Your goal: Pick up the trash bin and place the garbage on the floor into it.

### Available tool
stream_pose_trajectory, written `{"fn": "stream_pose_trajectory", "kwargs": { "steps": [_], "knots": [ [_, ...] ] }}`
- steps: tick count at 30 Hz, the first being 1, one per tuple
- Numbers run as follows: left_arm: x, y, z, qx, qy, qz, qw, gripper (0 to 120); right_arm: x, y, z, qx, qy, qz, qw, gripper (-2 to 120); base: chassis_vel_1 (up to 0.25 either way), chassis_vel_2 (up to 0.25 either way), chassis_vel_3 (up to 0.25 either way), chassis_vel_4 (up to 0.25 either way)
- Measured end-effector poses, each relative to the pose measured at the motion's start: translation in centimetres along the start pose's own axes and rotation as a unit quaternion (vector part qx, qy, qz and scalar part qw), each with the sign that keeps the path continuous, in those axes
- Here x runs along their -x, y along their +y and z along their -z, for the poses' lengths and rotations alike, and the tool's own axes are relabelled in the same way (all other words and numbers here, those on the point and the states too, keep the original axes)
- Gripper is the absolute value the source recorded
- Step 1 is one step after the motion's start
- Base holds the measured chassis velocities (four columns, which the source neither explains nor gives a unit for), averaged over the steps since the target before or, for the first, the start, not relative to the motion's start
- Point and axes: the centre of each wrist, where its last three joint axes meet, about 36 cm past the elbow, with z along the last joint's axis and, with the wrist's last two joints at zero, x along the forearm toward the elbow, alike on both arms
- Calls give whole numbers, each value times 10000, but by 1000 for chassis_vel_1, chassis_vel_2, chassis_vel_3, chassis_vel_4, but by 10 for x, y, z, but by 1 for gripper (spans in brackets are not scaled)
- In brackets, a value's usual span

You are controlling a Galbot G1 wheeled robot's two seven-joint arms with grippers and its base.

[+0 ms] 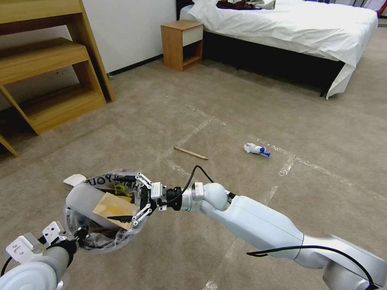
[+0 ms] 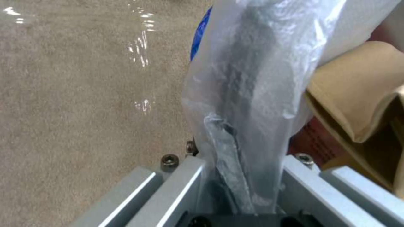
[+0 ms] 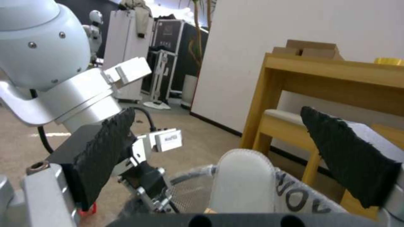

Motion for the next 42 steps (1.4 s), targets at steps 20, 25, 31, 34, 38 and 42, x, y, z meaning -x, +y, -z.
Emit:
{"fn": "stream_pose_trajectory", "kwargs": {
  "steps": [20,25,31,34,38,42],
  "knots": [
    [-11,5,10,223,-133,153,9995,0,-154,-39,112,-1686,61,-4332,8854,100,0,0,0,0],
    [-11,8,10,264,-169,229,9992,0,-179,-4,100,-1743,-31,-5278,8313,100,0,0,0,0],
    [-12,9,6,193,-192,238,9993,0,-188,35,75,-2111,-68,-6121,7620,100,0,0,0,0],
    [-11,10,6,183,-240,210,9993,0,-187,46,67,-2188,-75,-6330,7425,100,0,0,0,0],
    [-9,12,4,114,-348,182,9992,0,-195,76,51,-2352,-27,-6597,7138,100,0,0,0,0],
    [-12,15,-4,156,-333,220,9991,0,-216,127,36,-2438,236,-6583,7118,100,0,0,0,0]
  ]
}}
